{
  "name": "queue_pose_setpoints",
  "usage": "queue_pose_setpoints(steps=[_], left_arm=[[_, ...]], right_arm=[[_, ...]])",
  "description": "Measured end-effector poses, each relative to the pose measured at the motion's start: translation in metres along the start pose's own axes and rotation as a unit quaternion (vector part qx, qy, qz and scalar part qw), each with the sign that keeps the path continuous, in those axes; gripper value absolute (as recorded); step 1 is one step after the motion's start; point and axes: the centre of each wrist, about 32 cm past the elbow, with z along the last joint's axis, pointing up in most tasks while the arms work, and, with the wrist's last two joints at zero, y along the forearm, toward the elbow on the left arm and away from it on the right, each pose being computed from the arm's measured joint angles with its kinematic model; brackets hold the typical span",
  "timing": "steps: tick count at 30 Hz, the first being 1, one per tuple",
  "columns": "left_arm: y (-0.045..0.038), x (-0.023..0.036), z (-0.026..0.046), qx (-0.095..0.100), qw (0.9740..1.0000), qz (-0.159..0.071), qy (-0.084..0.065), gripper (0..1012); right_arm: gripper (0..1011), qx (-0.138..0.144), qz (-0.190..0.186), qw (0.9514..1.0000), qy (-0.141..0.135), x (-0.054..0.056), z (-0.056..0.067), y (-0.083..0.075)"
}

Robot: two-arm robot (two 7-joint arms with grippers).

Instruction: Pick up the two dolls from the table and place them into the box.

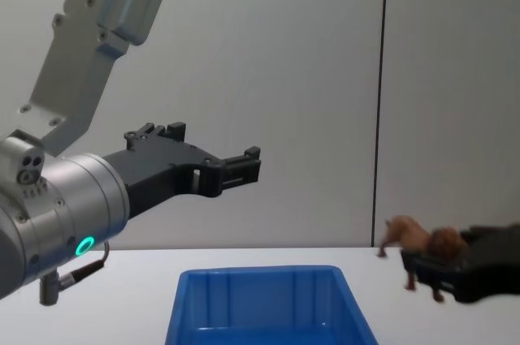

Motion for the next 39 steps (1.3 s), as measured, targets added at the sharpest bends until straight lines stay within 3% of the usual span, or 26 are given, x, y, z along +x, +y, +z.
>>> queue_pose_setpoints(steps=[10,23,31,39], left_arm=[[0.0,0.0,0.0,0.0,1.0,0.0,0.0,1001],[0.0,0.0,0.0,0.0,1.0,0.0,0.0,1001],[0.0,0.0,0.0,0.0,1.0,0.0,0.0,1001],[0.0,0.0,0.0,0.0,1.0,0.0,0.0,1001]], right_arm=[[436,0.016,0.058,0.9981,0.007,0.002,0.02,0.013],[436,-0.035,0.133,0.9902,0.027,0.0,0.026,0.042],[693,-0.069,0.166,0.9832,0.034,-0.003,0.026,0.062],[914,-0.086,0.181,0.9791,0.037,-0.004,0.026,0.071]])
